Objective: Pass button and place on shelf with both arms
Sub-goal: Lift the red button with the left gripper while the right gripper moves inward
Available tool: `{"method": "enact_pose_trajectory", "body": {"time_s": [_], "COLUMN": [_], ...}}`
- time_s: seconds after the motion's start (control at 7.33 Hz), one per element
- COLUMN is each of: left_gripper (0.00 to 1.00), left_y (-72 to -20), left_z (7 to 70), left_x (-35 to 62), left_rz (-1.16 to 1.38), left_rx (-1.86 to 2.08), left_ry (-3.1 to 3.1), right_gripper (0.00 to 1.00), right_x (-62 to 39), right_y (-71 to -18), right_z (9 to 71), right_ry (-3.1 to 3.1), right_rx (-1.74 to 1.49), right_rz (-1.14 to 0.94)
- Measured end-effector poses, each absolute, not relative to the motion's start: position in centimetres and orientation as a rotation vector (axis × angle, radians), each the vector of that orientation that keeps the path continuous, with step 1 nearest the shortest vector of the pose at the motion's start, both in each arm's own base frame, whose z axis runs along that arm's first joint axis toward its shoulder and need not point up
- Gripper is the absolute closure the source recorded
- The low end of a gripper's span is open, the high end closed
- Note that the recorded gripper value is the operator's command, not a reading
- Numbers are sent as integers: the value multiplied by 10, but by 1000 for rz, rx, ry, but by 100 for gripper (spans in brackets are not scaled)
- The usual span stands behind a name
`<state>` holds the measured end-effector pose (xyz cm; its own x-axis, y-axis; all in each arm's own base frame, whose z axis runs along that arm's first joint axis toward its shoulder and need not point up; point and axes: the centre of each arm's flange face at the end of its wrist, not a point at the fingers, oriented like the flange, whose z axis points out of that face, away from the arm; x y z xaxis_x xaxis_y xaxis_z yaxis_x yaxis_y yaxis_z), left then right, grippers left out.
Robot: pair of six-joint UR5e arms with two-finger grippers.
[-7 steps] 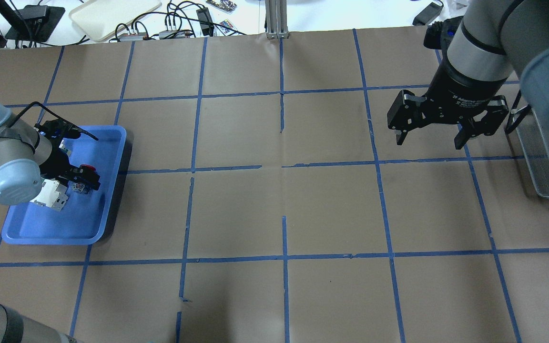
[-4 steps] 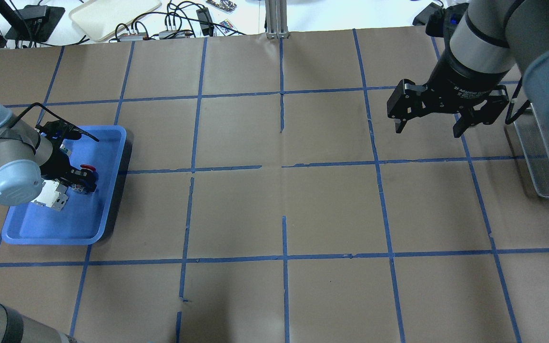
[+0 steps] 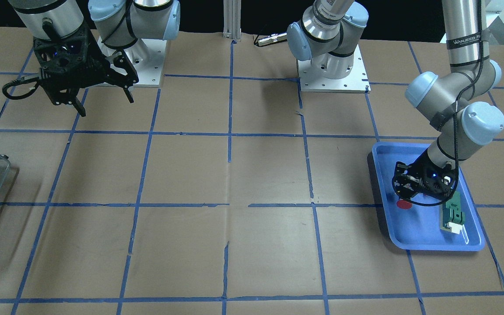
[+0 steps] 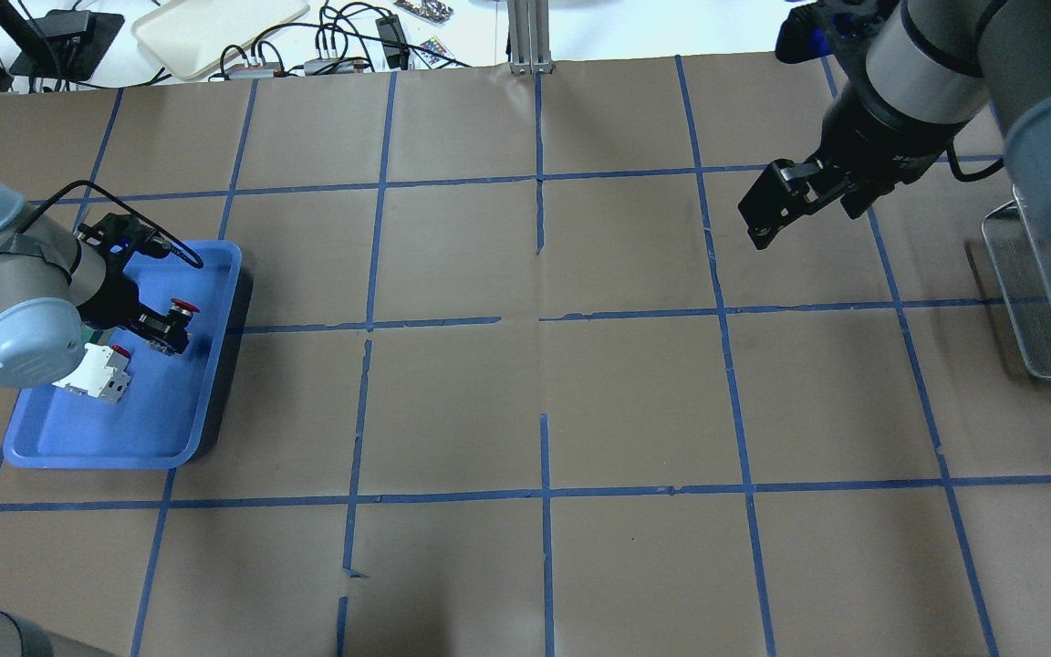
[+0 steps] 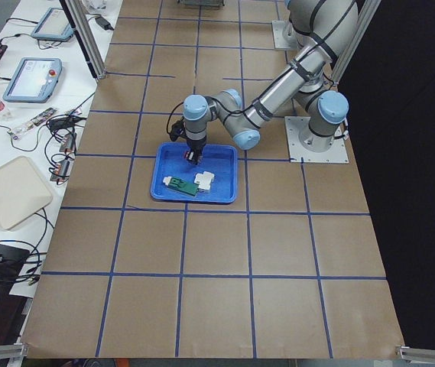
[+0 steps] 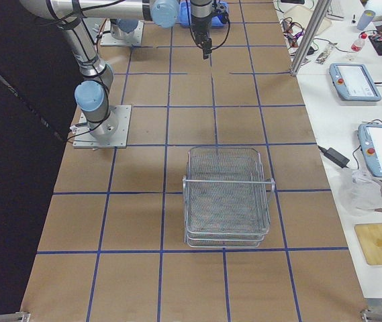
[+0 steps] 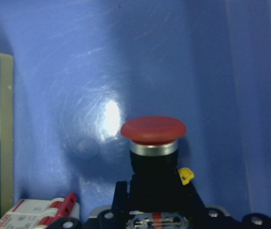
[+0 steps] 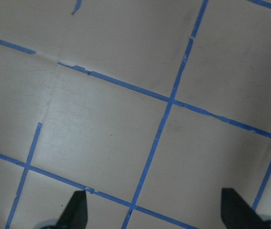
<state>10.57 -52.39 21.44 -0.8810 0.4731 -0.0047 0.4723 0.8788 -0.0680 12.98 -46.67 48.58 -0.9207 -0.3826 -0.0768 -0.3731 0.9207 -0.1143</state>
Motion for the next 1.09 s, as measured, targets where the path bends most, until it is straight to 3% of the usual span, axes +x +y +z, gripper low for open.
{"method": "enact_pose_trajectory", "body": {"time_s": [0.55,1.09], "left_gripper": [100,100], "left_y": [-549,-518], "left_z": [314,383], "left_x": [-34,-187], "left_rz": [183,144], "left_rx": [-1259,-1703], "left_ry": [-2794,-2466], "right_gripper": [0,0], "right_x": [140,85], "right_y": [-471,-496], "right_z": [487,463], "right_ry": [2768,2494], "right_rx": [-924,-1247], "right_rz": [-260,-391]}}
